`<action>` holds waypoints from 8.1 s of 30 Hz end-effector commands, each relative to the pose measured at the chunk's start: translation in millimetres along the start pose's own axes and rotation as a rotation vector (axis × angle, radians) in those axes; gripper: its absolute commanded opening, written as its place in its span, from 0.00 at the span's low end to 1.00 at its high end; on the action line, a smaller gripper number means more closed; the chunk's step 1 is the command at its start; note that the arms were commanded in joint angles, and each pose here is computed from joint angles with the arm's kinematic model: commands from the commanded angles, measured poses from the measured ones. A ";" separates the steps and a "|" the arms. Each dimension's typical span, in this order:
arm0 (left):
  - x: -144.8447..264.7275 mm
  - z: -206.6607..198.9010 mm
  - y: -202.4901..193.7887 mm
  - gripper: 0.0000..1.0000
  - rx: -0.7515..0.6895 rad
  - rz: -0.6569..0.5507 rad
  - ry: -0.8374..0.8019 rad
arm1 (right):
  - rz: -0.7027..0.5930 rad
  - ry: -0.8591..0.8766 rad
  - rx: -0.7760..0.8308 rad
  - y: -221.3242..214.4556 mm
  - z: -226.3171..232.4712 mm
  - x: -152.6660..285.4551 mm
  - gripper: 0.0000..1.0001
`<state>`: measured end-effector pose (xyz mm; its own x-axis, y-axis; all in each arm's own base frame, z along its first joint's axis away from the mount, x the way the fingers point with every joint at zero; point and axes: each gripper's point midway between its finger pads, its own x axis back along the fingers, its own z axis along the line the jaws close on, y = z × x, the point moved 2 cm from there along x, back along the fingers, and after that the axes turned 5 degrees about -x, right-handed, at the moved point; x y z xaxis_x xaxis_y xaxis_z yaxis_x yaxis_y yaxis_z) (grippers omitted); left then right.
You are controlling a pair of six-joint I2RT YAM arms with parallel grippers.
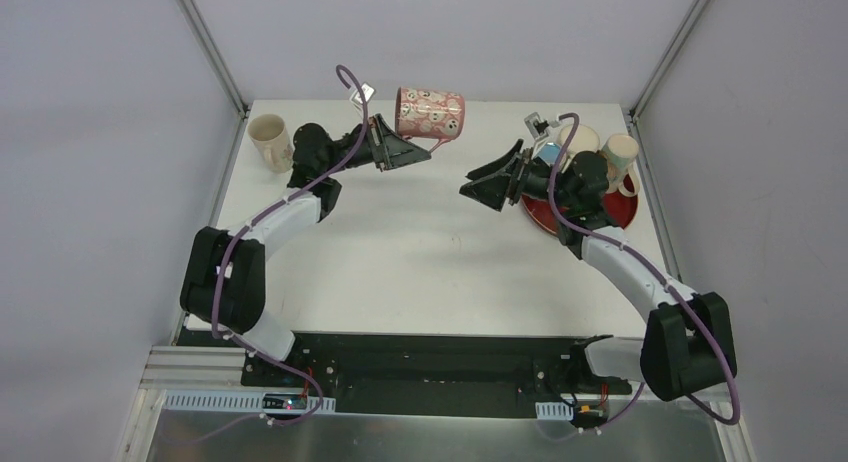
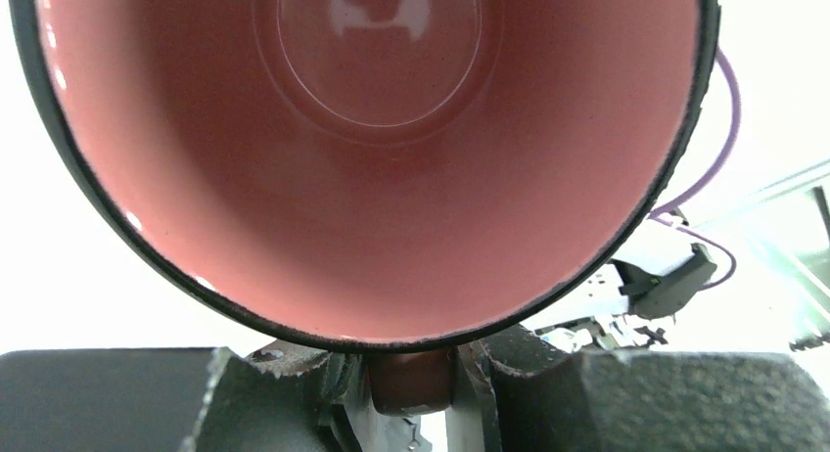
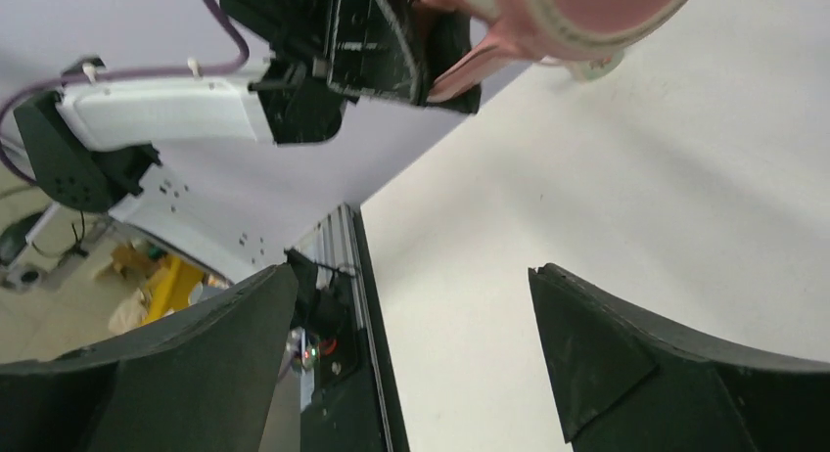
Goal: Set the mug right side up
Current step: Turn over the cup on the tray, then place the cup at the corner of the board, then pick up the cup from the tray.
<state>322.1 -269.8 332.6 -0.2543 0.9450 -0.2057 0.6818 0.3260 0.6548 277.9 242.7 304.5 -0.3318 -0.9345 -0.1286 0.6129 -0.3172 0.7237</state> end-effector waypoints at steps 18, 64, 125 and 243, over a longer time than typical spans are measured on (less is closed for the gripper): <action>41.4 20.5 36.6 0.00 -0.398 0.055 0.364 | 0.511 -0.511 0.463 -59.5 -19.2 119.9 0.99; 207.9 212.0 75.7 0.00 -0.455 0.409 1.351 | 0.392 -0.535 0.569 -63.8 -30.0 137.2 0.99; 244.5 268.5 80.3 0.00 -0.241 0.375 1.440 | 0.357 -0.524 0.515 -62.2 -32.5 140.0 0.99; 178.0 91.8 12.5 0.99 -0.537 0.506 1.054 | 0.358 -0.906 0.504 -8.9 -66.2 170.4 0.99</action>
<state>371.9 -91.1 231.7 -0.6551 0.3317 0.6788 0.6141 -0.2896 0.7342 240.6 101.6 218.8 -0.6379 -0.5842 0.5018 0.4753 0.2140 0.8534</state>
